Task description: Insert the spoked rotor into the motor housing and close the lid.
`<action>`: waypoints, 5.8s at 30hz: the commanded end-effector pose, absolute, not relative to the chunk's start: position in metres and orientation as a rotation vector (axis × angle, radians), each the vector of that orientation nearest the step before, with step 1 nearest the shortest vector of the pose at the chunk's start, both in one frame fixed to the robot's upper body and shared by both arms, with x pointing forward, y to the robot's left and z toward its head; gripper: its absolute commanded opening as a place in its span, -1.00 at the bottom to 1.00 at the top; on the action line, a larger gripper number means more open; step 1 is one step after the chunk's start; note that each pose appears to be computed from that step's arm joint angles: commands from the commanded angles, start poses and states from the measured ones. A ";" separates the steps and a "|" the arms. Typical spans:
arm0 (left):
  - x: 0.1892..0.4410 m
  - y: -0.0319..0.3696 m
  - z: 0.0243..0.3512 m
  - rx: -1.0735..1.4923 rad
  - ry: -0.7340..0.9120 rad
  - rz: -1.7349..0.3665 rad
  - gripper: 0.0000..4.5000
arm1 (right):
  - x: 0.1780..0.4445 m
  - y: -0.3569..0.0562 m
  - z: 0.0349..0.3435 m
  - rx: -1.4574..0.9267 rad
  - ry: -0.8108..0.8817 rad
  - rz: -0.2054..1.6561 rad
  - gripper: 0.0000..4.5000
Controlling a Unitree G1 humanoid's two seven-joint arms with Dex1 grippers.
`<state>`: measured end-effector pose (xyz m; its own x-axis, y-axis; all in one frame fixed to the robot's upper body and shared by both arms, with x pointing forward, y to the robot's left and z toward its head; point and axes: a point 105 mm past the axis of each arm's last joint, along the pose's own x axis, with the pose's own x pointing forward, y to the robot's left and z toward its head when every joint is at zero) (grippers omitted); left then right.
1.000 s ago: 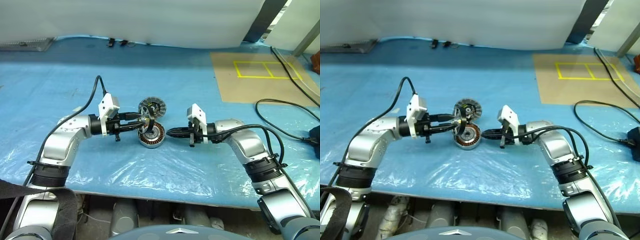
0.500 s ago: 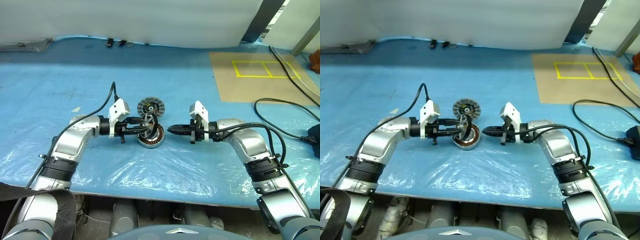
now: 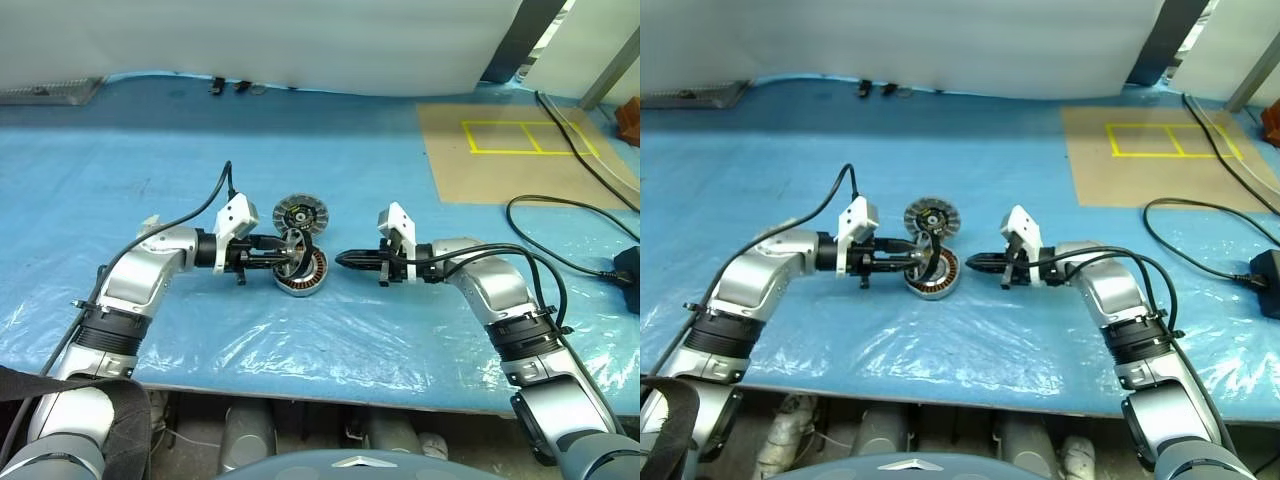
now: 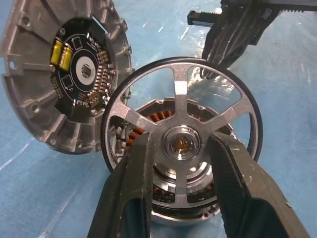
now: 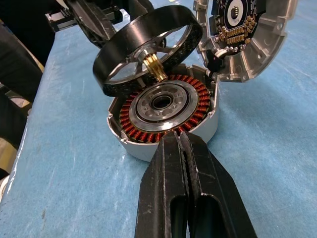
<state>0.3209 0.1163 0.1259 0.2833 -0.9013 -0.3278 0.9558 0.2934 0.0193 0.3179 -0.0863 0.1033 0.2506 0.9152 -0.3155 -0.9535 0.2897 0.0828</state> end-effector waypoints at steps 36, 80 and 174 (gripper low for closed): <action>0.318 0.116 0.138 0.240 0.226 -1.217 0.99 | 0.330 -0.081 0.121 -0.205 0.204 1.258 -1.00; 0.280 0.123 0.138 -0.039 -0.021 -0.927 -0.99 | 0.393 -0.046 0.163 -0.279 0.034 1.094 -1.00; 0.301 0.040 0.097 0.418 -0.031 -1.268 -0.99 | 0.313 -0.101 0.153 -0.180 0.357 1.413 -1.00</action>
<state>0.3066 0.0434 0.1011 0.3232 -0.9282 -0.1845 0.9197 0.2622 0.2923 0.3114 -0.1025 0.1399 0.1054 0.9189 -0.3801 -0.9791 0.1628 0.1222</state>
